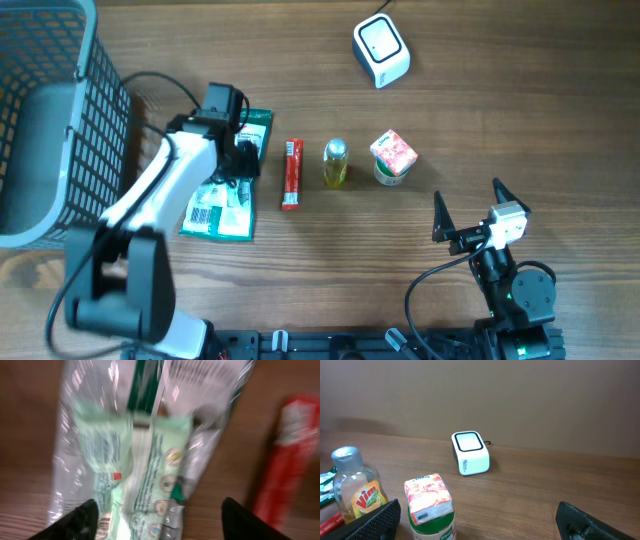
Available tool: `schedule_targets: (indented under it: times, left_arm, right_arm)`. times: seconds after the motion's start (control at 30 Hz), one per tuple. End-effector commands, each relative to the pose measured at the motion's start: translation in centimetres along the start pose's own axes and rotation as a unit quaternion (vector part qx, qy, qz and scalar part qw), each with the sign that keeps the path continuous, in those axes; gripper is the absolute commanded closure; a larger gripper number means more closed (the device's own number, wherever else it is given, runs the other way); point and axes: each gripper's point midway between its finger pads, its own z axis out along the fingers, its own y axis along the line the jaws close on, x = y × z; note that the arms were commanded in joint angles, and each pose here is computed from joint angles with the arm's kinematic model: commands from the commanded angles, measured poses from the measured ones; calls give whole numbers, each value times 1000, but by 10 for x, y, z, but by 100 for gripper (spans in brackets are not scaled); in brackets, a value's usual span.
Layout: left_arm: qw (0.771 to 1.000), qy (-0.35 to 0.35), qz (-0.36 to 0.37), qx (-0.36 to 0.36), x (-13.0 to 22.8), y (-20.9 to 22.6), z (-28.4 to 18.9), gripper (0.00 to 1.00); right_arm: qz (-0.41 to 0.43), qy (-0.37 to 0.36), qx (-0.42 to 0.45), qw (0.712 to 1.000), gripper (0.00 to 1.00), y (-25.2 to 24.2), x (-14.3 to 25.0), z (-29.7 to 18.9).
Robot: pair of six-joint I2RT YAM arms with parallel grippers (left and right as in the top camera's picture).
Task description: Scan the item barcode
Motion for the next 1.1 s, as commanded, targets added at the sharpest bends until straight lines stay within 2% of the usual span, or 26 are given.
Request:
schedule_targets:
  times: [0.0,0.07,0.23,0.5,0.67,0.83,0.93,1.07]
  left_arm:
    - [990,-130,-13,46,-45,-8,-79,19]
    - [986,-155,-15,56,-48,-7,-97,0]
    - [981,-180,-16,64,-49,-6,-116,0]
    - [982,-180,-16,64,-49,-6,-116,0]
    - [982,-180,-16,63,-49,-6,-116,0]
    - [982,-180,-16,64,-49,-6,-116,0]
    - [982,-180,-16,64,-49,-6,-116,0]
    - [982,-180,-16,63,-49,-6,-116,0]
  right_arm:
    - [-5,-5,7,1000,0,-3,-2,-1]
    - [-5,-5,7,1000,0,-3,-2,-1]
    - [-5,-5,7,1000,0,-3,-2,-1]
    - [-5,-5,7,1000,0,-3,-2,-1]
    - [-35,-5,10,999,0,-4,-2,-1]
    - [64,-17,-34,997,0,11,-9,-1]
    - [169,-43,-70,982,0,21,-26,-3]
    - [198,-53,-109,973,0,33,-43,-8]
